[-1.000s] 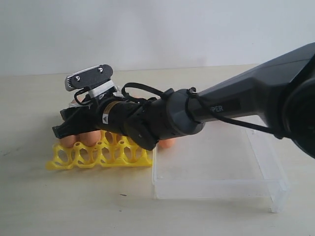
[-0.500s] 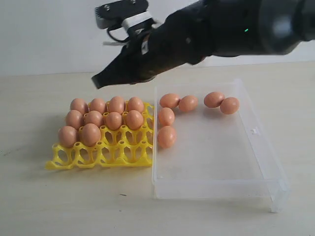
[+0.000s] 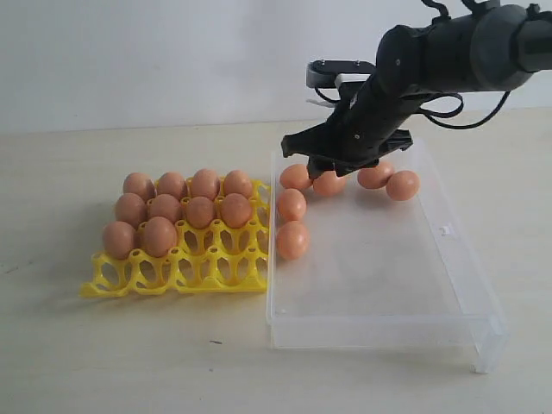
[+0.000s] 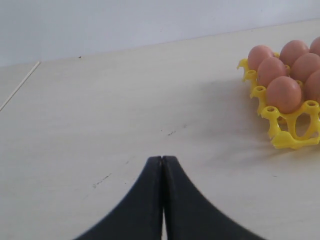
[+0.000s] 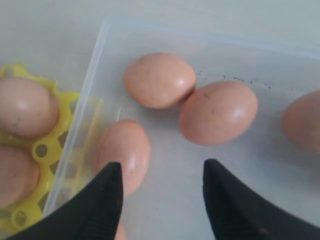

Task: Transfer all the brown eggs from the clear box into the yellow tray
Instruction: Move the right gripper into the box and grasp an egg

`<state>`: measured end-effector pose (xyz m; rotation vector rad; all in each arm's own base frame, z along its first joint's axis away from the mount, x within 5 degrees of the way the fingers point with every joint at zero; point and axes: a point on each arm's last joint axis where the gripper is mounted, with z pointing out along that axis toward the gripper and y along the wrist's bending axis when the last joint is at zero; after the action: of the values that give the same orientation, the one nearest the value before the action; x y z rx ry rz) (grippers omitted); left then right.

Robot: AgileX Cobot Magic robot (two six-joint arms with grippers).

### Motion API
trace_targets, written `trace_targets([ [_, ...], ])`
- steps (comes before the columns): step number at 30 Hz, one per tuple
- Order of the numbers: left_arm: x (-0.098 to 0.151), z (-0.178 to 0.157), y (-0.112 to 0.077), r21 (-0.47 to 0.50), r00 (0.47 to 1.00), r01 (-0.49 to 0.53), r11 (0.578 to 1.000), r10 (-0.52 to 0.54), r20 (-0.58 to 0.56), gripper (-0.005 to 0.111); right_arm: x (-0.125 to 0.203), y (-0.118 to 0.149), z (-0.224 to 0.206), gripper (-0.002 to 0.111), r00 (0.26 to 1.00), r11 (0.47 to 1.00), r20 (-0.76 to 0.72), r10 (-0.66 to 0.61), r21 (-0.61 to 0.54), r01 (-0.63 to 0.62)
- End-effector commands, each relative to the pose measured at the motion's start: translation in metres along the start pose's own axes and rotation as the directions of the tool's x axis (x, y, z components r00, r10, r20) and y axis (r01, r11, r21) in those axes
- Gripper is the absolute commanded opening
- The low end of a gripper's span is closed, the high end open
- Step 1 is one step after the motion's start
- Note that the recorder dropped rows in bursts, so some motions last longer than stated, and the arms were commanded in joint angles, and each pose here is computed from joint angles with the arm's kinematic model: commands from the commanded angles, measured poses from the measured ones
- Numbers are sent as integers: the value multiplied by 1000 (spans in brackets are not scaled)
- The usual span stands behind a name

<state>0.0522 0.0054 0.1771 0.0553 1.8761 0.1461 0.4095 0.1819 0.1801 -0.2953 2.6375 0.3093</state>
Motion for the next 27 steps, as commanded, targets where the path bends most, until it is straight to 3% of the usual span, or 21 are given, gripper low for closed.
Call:
trace_targets([
  [1,-2,0,0,6,1000,6,1000,-6,13,0,-15,1,19,58,999,999,-25,37,-5,-37],
  [8,-2,0,0,6,1000,6,1000,-6,13,0,-10,1,44,58,989,998,-136,60,2,-61],
  [14,-2,0,0,6,1000,6,1000,-6,13,0,-11,8,45,58,983,989,-135,123,-63,-132],
  [27,-2,0,0,6,1000,6,1000,-6,13,0,-11,10,56,58,987,988,-102,121,-87,-130],
])
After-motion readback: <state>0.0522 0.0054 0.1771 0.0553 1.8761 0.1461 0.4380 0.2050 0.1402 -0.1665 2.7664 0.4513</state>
